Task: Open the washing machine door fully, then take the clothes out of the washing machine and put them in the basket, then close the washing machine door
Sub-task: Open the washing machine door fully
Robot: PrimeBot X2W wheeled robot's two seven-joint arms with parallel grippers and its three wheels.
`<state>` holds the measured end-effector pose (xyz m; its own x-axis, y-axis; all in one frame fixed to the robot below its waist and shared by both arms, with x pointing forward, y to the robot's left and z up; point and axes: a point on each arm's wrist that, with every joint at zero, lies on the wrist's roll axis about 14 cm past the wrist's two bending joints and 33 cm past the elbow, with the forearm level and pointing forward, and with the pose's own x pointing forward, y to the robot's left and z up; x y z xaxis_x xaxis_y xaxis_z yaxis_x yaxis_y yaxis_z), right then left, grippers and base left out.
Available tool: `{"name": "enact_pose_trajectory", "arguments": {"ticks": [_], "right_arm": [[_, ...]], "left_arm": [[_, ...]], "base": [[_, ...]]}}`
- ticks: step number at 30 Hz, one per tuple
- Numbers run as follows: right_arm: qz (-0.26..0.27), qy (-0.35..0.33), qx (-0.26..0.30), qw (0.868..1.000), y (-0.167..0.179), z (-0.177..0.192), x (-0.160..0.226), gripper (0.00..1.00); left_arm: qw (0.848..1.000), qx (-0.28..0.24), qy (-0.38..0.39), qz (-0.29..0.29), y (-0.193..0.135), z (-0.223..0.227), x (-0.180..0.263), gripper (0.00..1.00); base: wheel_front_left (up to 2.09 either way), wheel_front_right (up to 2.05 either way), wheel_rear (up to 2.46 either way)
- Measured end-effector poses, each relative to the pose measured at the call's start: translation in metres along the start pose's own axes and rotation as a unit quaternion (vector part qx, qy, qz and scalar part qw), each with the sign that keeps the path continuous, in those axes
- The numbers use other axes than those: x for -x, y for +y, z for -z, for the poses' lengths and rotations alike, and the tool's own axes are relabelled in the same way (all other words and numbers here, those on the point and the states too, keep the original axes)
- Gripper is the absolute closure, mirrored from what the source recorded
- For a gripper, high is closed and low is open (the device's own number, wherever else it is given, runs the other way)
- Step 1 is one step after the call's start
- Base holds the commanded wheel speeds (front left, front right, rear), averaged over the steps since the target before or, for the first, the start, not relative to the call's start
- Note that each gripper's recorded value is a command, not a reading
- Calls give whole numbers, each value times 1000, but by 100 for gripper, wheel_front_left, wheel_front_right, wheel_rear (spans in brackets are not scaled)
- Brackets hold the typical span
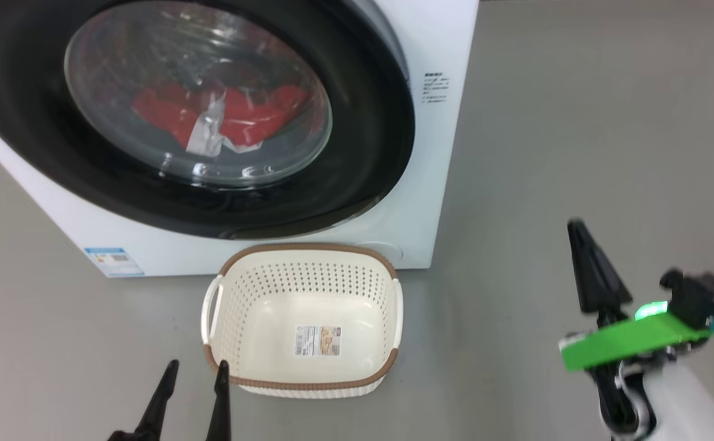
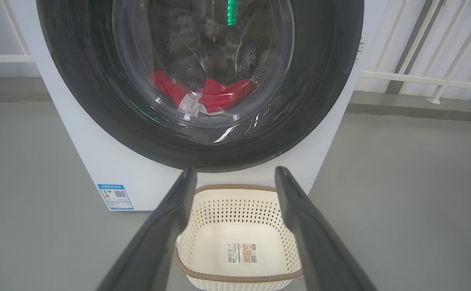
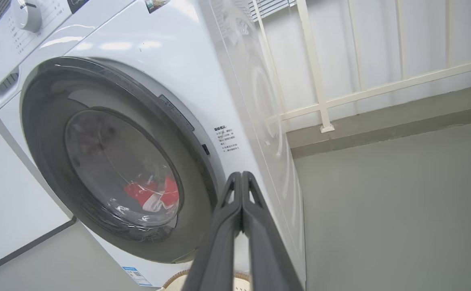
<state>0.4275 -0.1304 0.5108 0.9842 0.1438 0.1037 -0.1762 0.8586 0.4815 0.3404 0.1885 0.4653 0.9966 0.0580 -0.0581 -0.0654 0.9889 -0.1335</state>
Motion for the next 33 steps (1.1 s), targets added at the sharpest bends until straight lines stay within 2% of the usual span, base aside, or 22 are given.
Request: {"name": "enact_pose_trajectory", "arguments": {"ticks": [9, 11, 12, 16, 20, 26, 33], "right_arm": [[-84, -45, 4, 995, 41, -34, -74, 100], [-100, -51, -3, 994, 49, -39, -90, 100], [-120, -55, -25, 991, 61, -43, -105, 100], [-142, -49, -50, 987, 71, -42, -126, 100], [-176, -14, -62, 982, 83, -29, -148, 100], [-223, 42, -136, 964, 113, -22, -178, 100], [-259, 133, -246, 925, 130, -15, -201, 100]], "left_arm": [[1000, 8, -3, 4, -5, -3, -16, 0], [1000, 10, -2, -2, -2, -2, -21, 0], [1000, 10, -1, -7, 1, -2, -25, 0], [1000, 11, 2, -9, 2, 0, -32, 0], [1000, 18, 7, -13, 4, 3, -39, 0], [999, 20, 16, -21, 7, 10, -48, 0], [999, 19, 29, -29, 12, 20, -58, 0]], "base": [[0, 0, 0], [0, 0, 0], [0, 0, 0], [0, 0, 0], [0, 0, 0], [0, 0, 0], [0, 0, 0]]}}
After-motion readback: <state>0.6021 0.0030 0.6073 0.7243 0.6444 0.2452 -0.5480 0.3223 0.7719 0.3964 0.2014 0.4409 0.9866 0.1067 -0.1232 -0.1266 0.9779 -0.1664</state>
